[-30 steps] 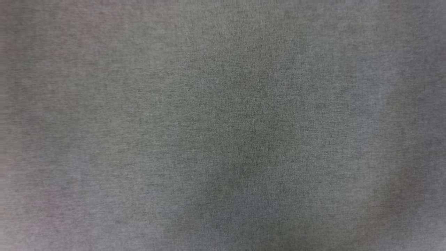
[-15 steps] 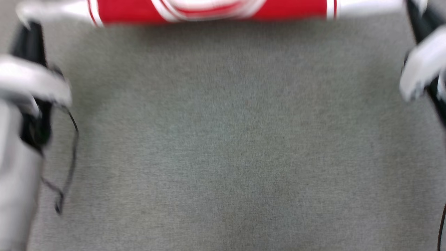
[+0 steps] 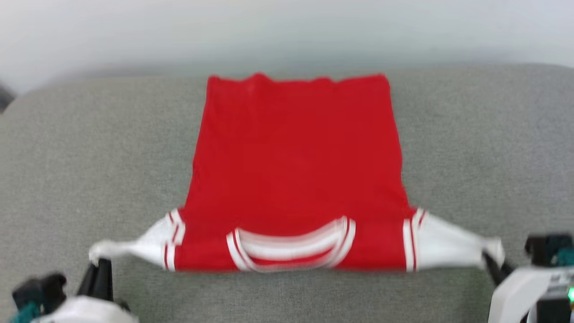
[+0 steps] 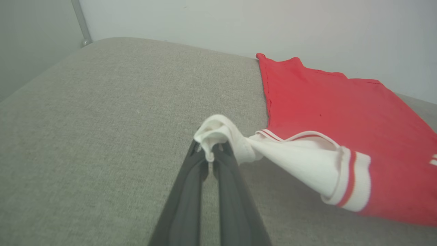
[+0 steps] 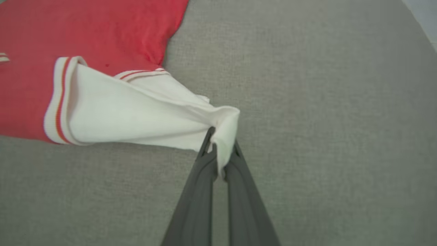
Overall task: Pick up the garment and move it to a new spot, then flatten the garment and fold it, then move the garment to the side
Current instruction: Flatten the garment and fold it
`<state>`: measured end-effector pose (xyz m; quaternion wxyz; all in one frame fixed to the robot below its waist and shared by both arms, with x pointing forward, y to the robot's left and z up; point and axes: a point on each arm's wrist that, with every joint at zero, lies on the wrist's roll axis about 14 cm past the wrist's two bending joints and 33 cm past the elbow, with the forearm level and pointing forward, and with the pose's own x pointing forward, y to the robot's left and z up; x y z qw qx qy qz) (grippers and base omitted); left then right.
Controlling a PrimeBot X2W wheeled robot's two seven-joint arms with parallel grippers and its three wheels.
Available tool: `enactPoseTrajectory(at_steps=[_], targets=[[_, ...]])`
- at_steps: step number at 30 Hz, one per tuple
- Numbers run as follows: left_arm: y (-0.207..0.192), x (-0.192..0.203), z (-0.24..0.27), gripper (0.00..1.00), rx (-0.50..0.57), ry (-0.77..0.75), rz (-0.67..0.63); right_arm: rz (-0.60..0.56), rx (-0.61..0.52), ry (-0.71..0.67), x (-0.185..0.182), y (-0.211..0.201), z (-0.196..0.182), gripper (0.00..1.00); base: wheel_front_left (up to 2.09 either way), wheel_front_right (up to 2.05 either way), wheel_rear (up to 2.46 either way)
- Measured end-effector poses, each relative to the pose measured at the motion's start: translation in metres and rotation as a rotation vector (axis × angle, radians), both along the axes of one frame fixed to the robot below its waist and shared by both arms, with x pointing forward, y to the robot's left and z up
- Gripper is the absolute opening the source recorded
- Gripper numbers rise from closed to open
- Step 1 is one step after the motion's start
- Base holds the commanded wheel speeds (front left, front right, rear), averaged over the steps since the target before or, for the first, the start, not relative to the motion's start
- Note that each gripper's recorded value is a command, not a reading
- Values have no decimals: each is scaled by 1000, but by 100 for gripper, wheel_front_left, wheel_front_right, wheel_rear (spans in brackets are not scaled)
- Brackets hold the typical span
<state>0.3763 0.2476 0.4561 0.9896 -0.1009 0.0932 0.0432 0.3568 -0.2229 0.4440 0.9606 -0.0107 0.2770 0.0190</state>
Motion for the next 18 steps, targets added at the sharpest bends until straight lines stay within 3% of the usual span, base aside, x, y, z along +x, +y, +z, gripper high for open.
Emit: enactPoseTrajectory(at_steps=[8,9,10,14,18], targets=[[-8,-64,-28,0,-42,153,48,-42,95,205,-66,15,-52,0,0,0,0],[-9,-68,-29,0,-46,160,49,-41,101,220,-70,17,-56,80,0,0,0],[-11,-71,-31,0,-52,169,49,-44,110,224,-72,18,-58,100,0,0,0],[-20,-75,-31,0,-63,167,36,-43,142,177,-65,23,-53,100,0,0,0],[-29,-67,-26,0,-50,147,-4,-51,160,6,-28,19,-22,100,0,0,0]])
